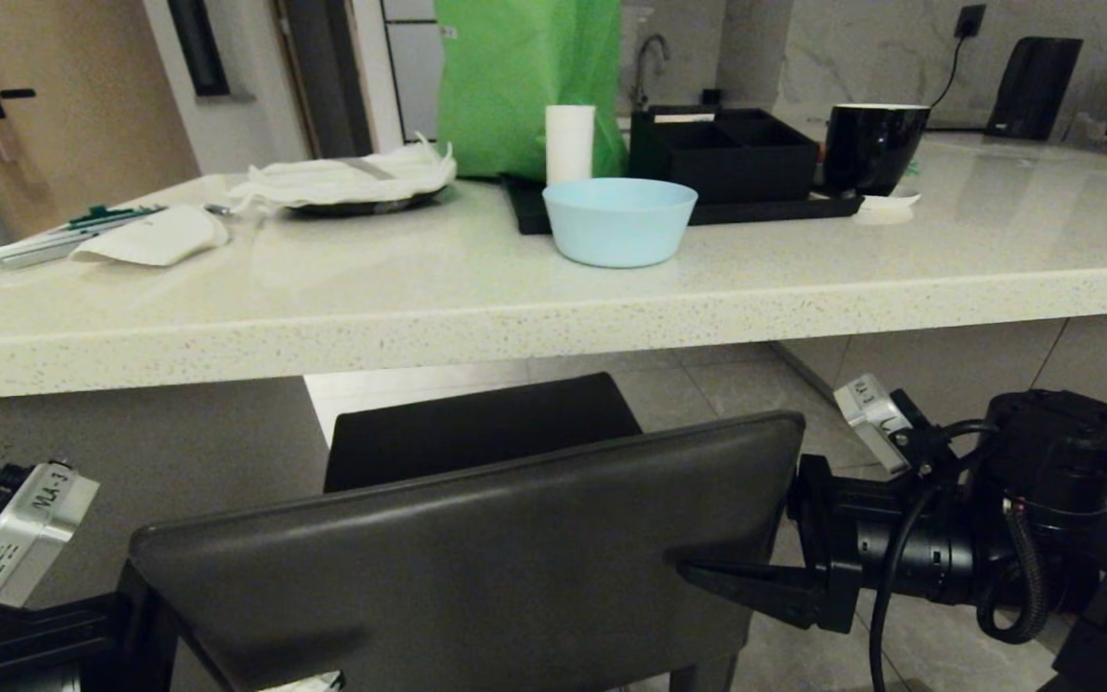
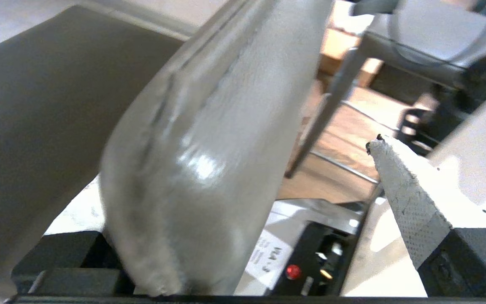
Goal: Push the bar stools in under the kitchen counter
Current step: Pull the gray chair out from under the dining table
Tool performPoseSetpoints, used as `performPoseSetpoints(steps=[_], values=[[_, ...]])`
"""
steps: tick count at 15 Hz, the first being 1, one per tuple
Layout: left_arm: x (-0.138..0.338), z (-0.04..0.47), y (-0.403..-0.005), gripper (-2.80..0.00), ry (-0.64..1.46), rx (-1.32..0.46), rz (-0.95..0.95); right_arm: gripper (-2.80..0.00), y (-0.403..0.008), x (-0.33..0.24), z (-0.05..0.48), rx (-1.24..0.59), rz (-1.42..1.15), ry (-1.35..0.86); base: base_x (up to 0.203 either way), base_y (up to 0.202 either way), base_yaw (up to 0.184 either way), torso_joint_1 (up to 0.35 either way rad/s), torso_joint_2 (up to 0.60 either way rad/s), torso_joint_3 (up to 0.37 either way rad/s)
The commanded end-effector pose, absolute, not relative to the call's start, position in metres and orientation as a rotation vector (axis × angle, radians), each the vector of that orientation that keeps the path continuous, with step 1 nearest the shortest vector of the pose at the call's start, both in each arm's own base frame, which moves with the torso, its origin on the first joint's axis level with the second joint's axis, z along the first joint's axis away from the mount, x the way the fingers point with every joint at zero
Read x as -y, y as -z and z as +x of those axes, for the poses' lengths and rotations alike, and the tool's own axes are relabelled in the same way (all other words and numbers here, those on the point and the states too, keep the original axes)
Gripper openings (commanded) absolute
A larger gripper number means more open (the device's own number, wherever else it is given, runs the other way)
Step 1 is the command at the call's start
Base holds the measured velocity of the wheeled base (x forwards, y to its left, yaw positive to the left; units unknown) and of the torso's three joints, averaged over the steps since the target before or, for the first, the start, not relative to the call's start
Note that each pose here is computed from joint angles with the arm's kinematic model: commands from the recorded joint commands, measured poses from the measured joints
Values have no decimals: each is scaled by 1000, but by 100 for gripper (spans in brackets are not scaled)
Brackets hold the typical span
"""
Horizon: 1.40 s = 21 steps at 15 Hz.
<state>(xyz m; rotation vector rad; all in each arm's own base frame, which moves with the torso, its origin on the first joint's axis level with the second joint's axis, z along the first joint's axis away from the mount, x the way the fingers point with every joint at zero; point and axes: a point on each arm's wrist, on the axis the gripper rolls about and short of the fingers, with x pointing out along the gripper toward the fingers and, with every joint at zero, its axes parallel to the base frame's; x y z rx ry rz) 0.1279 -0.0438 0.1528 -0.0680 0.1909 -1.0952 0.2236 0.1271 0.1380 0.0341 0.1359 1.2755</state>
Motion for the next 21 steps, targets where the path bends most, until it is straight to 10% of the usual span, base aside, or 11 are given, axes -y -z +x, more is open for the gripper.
performPoseSetpoints(steps=[1,11,21], values=[[36,131,-146,0,1079,-213,-89,0,-135,-128,225,-148,37,-1276,0,0,0,0,0,0],[35,139,-146,0,1055,-215,-85,0,-130,-130,224,-168,40,-1285,-10,0,0,1,0,0],[36,140,-152,0,1060,-187,-73,0,-128,-131,225,-179,43,-1286,-193,0,-3,3,6,6]])
